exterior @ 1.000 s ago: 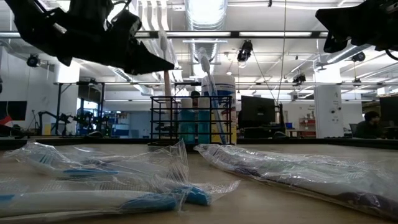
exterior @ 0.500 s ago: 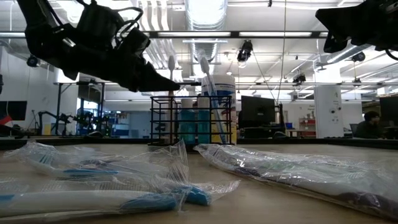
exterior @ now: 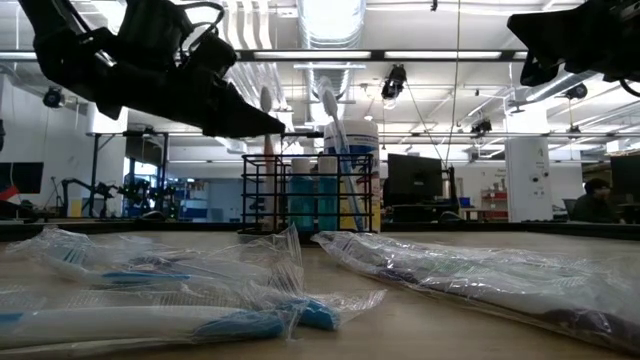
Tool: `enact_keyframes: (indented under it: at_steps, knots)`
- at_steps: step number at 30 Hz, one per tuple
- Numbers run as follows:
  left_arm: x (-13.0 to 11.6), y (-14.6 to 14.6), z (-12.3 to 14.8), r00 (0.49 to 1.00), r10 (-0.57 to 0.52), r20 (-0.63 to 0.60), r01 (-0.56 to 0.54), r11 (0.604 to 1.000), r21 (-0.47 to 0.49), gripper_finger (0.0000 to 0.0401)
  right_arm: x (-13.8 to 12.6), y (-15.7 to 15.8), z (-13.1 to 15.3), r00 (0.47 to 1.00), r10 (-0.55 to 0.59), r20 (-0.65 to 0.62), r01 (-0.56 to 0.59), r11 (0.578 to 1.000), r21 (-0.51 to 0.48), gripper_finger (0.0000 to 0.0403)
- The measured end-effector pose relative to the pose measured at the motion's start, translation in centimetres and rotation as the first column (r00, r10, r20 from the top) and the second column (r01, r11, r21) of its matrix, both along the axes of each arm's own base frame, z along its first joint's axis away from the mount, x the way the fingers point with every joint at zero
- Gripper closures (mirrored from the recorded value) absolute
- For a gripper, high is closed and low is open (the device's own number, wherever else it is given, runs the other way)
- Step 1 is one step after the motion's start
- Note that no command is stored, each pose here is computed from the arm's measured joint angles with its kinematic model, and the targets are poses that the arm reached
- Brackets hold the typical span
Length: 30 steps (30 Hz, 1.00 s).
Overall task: Pick & Place toothbrushing station
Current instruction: Put the orange toothbrush into the black wire organizer, then put the right green toothbrush into the black wire organizer
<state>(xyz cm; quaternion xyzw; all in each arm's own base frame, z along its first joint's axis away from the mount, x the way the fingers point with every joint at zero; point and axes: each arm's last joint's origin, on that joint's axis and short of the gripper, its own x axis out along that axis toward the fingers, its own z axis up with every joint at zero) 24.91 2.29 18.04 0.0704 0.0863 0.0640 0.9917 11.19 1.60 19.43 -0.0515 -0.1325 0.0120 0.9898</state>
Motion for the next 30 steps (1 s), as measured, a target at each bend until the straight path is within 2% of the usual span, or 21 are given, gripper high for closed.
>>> enact_keyframes:
  at_steps: [9, 15, 20, 23, 25, 27, 30]
  knots:
    - [-1.0, 0.0, 1.9, 0.998, 0.016, 0.055, -0.016, 1.0, -0.004, 0.018, 0.0, 0.0, 0.0, 1.0, 0.002, 0.0, -0.002, 1.0, 0.007, 0.0394]
    - [-3.5, -0.2, 4.2, 0.998, 0.041, 0.051, -0.04, 0.999, -0.006, 0.0161, 0.0, 0.0, 0.0, 1.0, 0.002, -0.001, -0.002, 1.0, 0.007, 0.0394]
    - [-6.8, -0.5, 5.9, 0.998, 0.048, 0.032, -0.047, 0.998, -0.038, 0.0159, 0.0, 0.0, 0.0, 1.0, 0.002, -0.002, -0.002, 1.0, 0.007, 0.0394]
    - [-9.0, -0.6, 6.7, 0.997, 0.063, 0.035, -0.06, 0.995, -0.085, 0.0171, 0.0, 0.0, 0.0, 1.0, 0.002, -0.003, -0.002, 1.0, 0.006, 0.0394]
    - [-10.2, -0.8, 6.8, 0.997, 0.066, 0.046, -0.06, 0.992, -0.112, 0.0193, 0.0, 0.0, 0.0, 1.0, 0.002, -0.003, -0.002, 1.0, 0.007, 0.0394]
    - [-11.3, -0.9, 6.2, 0.996, 0.064, 0.058, -0.056, 0.99, -0.13, 0.023, 0.0, 0.0, 0.0, 1.0, 0.002, -0.003, -0.002, 1.0, 0.007, 0.0394]
    - [-12.4, -1.1, 4.8, 0.995, 0.064, 0.081, -0.051, 0.987, -0.15, 0.0309, 0.0, 0.0, -0.1, 1.0, 0.002, -0.007, -0.002, 1.0, 0.006, 0.0394]
